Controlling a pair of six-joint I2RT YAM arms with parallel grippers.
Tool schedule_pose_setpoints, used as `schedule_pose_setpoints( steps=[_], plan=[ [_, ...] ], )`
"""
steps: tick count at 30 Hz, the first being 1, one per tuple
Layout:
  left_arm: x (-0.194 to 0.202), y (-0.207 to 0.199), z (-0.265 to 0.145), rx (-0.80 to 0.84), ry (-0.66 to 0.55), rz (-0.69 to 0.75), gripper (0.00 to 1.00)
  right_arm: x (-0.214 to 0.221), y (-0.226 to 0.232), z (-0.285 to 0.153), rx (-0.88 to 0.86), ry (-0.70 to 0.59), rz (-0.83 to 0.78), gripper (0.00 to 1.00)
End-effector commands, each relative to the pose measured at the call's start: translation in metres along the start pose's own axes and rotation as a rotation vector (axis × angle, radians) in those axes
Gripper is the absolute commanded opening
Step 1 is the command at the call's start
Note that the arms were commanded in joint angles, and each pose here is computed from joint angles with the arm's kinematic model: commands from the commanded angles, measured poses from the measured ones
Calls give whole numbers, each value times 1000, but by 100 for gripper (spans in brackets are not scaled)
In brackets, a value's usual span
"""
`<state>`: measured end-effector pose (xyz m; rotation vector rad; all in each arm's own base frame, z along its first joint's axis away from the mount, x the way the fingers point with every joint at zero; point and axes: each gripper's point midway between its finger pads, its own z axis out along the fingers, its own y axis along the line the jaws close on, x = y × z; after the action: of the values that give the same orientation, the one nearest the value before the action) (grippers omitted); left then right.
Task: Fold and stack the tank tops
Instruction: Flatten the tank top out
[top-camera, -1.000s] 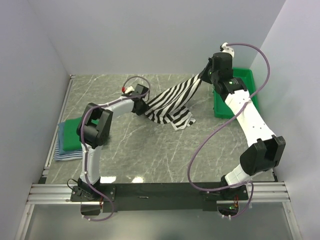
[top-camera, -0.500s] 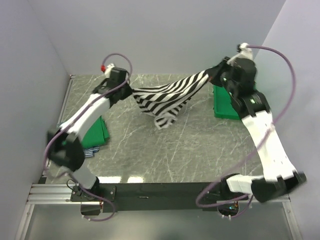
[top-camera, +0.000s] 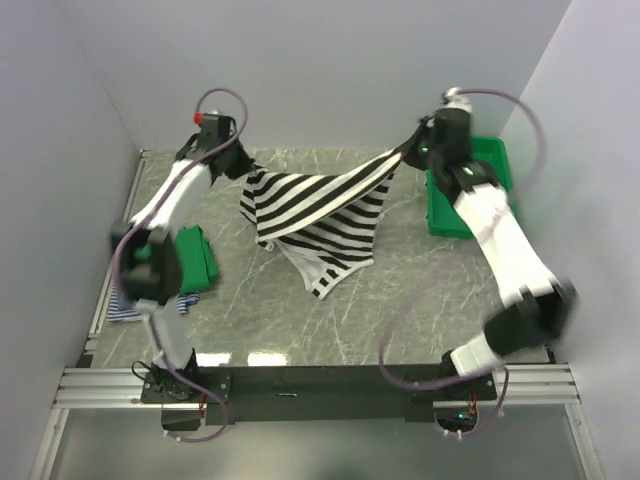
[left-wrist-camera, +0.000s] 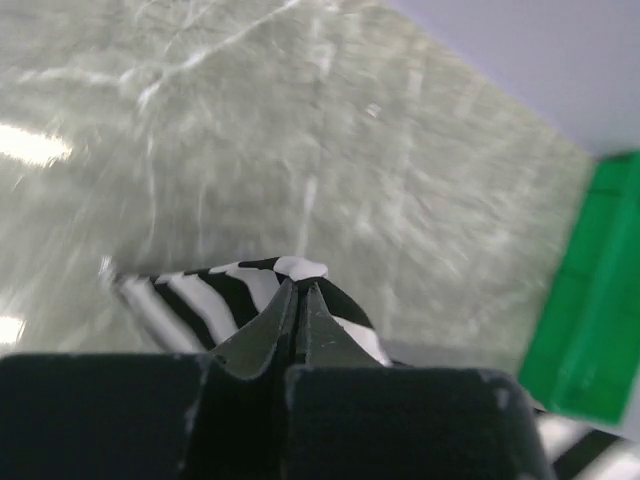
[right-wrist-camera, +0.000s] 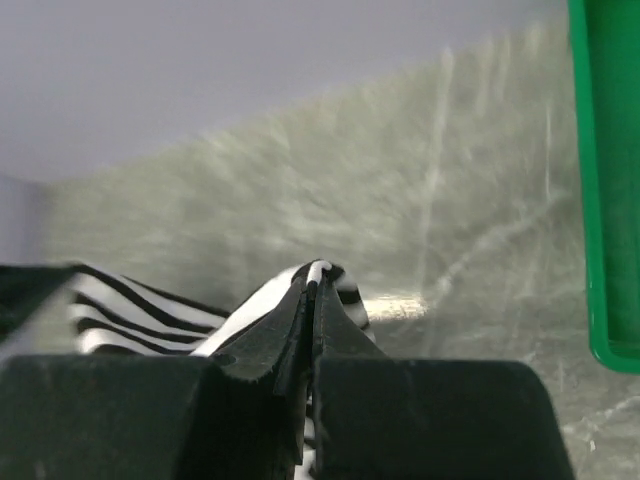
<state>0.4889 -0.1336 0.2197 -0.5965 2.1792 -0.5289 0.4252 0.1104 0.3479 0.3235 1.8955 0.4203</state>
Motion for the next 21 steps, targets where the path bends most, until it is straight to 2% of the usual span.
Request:
schedule_pose_setpoints(
  steps=[1,3,6,7,10,12,16,17,21],
  plan=[
    [15,13,67,-11,163,30,0,73,-58,69,160,263,1,0],
    [27,18,97,-10,243,32,0,101,-74,94,206,347,1,0],
    [31,26,108,-37,256,42,23,137,-88,109,237,449,-1,0],
    [28,26,107,-35,239,43,35,145,-92,111,241,458,2,0],
    [25,30,88,-34,179,40,51,173,-116,114,292,489,13,0],
    [29,37,68,-47,155,23,54,178,-120,114,298,489,26,0],
    [49,49,38,-39,132,-41,52,182,-127,112,311,478,26,0],
    [67,60,26,-55,151,-83,51,182,-128,112,314,477,29,0],
    [103,63,8,-20,178,-134,50,184,-128,113,302,478,40,0]
  ],
)
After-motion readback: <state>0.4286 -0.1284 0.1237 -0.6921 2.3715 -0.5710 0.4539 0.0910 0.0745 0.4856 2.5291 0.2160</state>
